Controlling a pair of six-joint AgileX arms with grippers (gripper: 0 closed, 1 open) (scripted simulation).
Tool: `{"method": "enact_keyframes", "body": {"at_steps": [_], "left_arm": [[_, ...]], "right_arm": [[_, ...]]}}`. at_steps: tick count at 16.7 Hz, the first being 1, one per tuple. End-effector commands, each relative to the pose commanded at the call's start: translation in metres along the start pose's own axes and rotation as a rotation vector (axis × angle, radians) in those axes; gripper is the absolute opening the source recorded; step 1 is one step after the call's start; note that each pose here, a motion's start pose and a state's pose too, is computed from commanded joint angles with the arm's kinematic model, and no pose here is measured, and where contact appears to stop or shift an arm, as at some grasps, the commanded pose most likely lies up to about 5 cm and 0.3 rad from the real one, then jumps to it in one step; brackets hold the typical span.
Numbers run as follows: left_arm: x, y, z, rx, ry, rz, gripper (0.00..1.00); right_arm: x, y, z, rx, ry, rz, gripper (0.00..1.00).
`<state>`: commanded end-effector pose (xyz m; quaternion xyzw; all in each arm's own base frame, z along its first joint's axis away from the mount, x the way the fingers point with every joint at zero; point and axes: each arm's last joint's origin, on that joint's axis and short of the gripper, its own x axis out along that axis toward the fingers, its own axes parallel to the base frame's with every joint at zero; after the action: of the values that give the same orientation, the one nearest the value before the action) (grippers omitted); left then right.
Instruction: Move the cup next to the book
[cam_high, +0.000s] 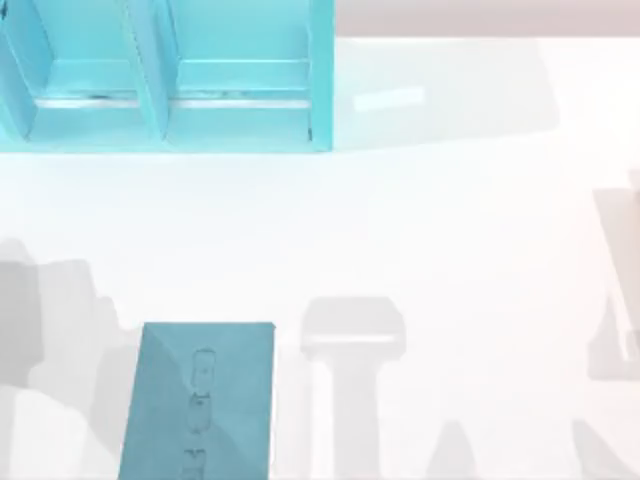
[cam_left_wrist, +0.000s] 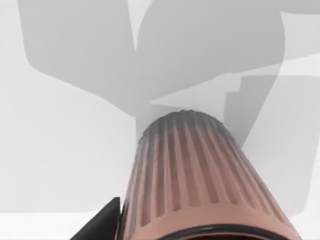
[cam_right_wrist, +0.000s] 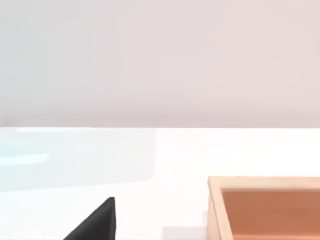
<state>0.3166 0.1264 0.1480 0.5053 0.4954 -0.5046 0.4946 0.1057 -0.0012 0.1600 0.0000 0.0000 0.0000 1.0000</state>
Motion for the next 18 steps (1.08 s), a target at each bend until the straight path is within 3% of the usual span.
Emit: {"method": "enact_keyframes", "body": {"at_steps": [11, 18], "left_arm": [[0.0, 0.0, 0.0, 0.0, 0.0, 0.0, 0.02], [0.0, 0.0, 0.0, 0.0, 0.0, 0.0, 0.0]], "right_arm": [[0.0, 0.0, 0.0, 0.0, 0.0, 0.0, 1.0], [0.0, 0.0, 0.0, 0.0, 0.0, 0.0, 1.0]]}}
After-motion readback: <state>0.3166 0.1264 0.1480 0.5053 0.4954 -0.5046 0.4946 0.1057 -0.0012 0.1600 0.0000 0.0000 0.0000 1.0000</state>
